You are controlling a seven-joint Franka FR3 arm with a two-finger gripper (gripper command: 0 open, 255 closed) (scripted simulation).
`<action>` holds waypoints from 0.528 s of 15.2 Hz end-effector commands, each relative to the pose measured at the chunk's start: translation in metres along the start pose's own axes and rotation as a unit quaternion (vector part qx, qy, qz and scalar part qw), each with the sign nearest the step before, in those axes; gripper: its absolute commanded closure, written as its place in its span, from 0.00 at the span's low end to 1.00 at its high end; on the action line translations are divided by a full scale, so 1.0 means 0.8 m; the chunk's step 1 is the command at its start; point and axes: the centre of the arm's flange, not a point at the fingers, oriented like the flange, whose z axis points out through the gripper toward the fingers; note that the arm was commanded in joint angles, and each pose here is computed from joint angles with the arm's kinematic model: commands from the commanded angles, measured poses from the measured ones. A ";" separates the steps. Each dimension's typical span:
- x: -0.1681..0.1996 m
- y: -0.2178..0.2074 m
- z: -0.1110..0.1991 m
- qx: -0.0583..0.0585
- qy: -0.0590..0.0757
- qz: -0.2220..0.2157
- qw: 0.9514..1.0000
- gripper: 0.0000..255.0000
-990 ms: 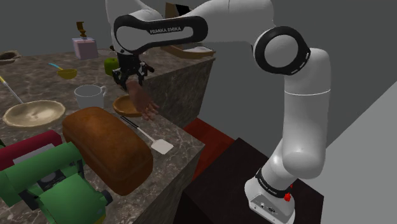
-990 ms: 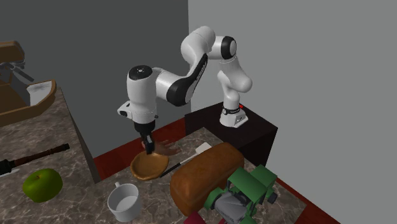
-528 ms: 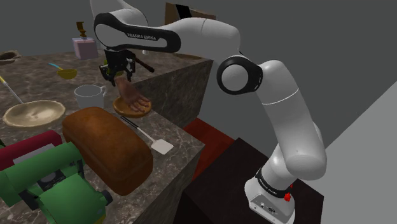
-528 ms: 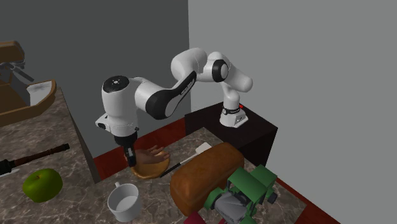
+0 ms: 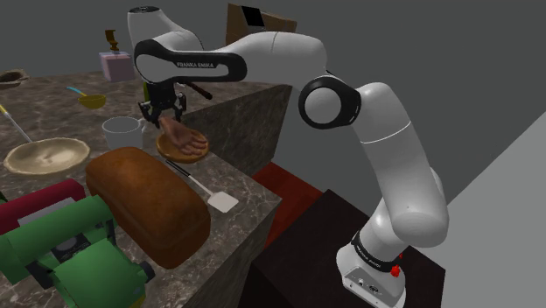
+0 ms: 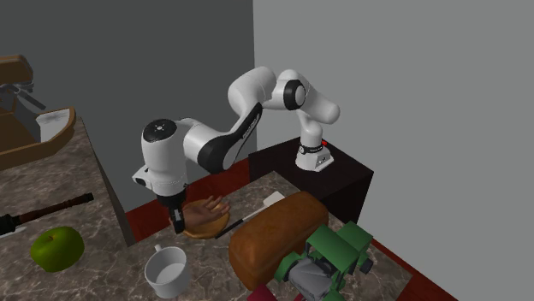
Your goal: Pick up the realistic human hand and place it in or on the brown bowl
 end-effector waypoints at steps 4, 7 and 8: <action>-0.002 -0.002 0.016 0.000 0.000 0.000 1.000 1.00; -0.002 -0.002 0.016 0.000 0.000 0.000 1.000 1.00; -0.002 -0.002 0.016 0.000 0.000 0.000 1.000 1.00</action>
